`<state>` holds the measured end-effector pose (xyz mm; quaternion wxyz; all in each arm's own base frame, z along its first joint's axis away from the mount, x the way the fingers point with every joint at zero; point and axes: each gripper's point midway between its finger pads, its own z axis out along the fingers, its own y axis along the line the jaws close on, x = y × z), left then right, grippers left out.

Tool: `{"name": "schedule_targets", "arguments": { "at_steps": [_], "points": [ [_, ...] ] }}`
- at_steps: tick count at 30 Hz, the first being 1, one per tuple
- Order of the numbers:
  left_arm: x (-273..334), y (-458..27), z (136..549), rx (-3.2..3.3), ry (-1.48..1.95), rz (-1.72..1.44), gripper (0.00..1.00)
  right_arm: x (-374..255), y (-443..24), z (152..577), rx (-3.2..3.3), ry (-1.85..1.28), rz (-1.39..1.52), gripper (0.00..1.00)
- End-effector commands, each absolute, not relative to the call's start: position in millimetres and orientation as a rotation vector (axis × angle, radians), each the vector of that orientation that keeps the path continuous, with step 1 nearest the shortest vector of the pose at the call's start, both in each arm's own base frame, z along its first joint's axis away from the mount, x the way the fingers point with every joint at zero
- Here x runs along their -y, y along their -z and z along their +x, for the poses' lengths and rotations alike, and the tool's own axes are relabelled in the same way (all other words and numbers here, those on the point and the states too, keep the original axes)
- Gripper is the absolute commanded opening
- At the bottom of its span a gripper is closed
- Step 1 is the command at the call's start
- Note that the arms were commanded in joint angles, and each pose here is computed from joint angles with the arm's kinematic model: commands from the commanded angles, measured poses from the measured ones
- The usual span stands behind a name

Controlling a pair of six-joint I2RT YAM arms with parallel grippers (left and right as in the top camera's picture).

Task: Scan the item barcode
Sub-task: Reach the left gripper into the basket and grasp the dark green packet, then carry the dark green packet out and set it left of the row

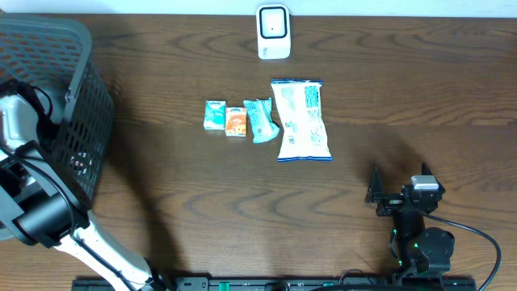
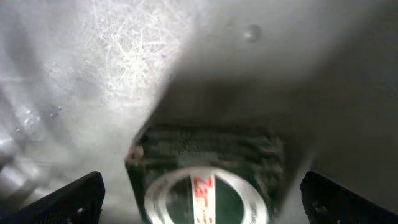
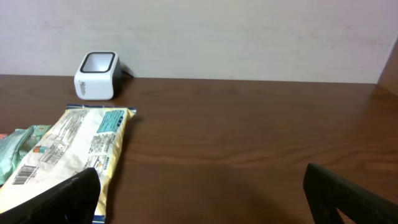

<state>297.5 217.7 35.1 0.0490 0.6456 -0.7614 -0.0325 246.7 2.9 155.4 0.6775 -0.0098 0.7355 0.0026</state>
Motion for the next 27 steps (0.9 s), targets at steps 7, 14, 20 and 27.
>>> {"name": "schedule_targets", "arguments": {
  "at_steps": [7,14,20,27],
  "points": [
    [-213.6,-12.5,286.2,2.277,0.134,1.972,0.86,-3.5,-153.4,246.7,-1.659,-0.013,-0.014,0.99],
    [-215.4,-15.9,288.8,2.287,0.132,1.975,0.59,-3.4,-153.4,246.7,-1.659,-0.013,-0.014,0.99],
    [-221.8,-49.1,301.3,2.350,0.105,2.029,0.51,-3.5,-153.1,246.7,-1.660,-0.013,-0.014,0.99],
    [-236.2,-158.2,311.4,2.563,0.060,2.273,0.51,-3.5,-153.2,246.7,-1.660,-0.013,-0.014,0.99]
  ]
}}
